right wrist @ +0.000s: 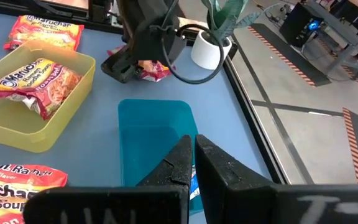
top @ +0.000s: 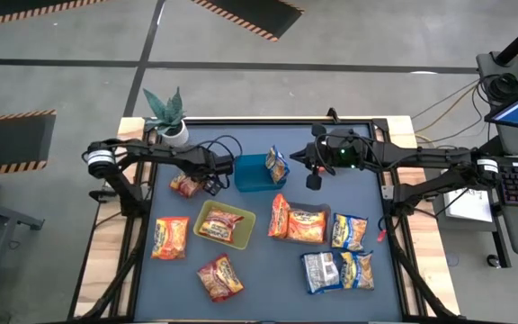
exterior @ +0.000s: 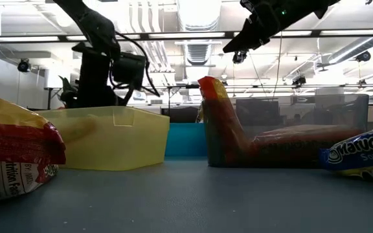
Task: Sort Maruchan noodles
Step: Put the red noodle pack into the yellow bin
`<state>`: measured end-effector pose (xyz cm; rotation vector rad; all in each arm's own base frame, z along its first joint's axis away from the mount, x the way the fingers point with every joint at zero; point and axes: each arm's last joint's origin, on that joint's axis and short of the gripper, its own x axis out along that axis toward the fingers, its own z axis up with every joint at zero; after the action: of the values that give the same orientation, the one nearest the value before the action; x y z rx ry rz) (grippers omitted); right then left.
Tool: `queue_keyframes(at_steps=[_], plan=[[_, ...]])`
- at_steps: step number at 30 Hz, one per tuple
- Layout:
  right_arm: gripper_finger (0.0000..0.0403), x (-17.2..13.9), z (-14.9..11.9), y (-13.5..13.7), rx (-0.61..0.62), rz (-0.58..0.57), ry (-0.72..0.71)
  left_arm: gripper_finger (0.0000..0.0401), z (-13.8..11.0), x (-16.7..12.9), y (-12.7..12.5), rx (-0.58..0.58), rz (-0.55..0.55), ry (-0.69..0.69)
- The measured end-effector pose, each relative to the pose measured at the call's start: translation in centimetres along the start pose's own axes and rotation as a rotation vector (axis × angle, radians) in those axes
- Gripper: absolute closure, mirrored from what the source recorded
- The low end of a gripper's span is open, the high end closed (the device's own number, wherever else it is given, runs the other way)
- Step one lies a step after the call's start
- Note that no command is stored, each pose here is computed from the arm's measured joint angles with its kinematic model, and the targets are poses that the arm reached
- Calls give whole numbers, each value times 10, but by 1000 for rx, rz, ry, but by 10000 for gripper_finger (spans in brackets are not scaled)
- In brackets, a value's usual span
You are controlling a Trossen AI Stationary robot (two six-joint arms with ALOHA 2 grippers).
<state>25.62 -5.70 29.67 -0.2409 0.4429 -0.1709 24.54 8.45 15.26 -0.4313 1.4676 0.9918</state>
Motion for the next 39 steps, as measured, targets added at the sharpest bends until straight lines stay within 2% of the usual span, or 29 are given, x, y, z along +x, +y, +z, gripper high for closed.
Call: queue_keyframes(at_steps=[5,15,22,27,33,39], plan=[[394,0,0,0,-2,0,0,145,-3,8,0,14,46,9],[394,0,0,0,-5,0,0,266,-3,2,2,12,21,-6],[394,0,0,0,-5,0,0,322,-5,-7,5,36,29,-55],[394,0,0,0,-12,-1,0,343,-8,-26,11,49,26,-153],[394,0,0,0,-13,-3,0,393,-19,-60,27,23,-8,-319],[394,0,1,0,-12,-5,-6,401,-32,-90,40,-16,-75,-483]])
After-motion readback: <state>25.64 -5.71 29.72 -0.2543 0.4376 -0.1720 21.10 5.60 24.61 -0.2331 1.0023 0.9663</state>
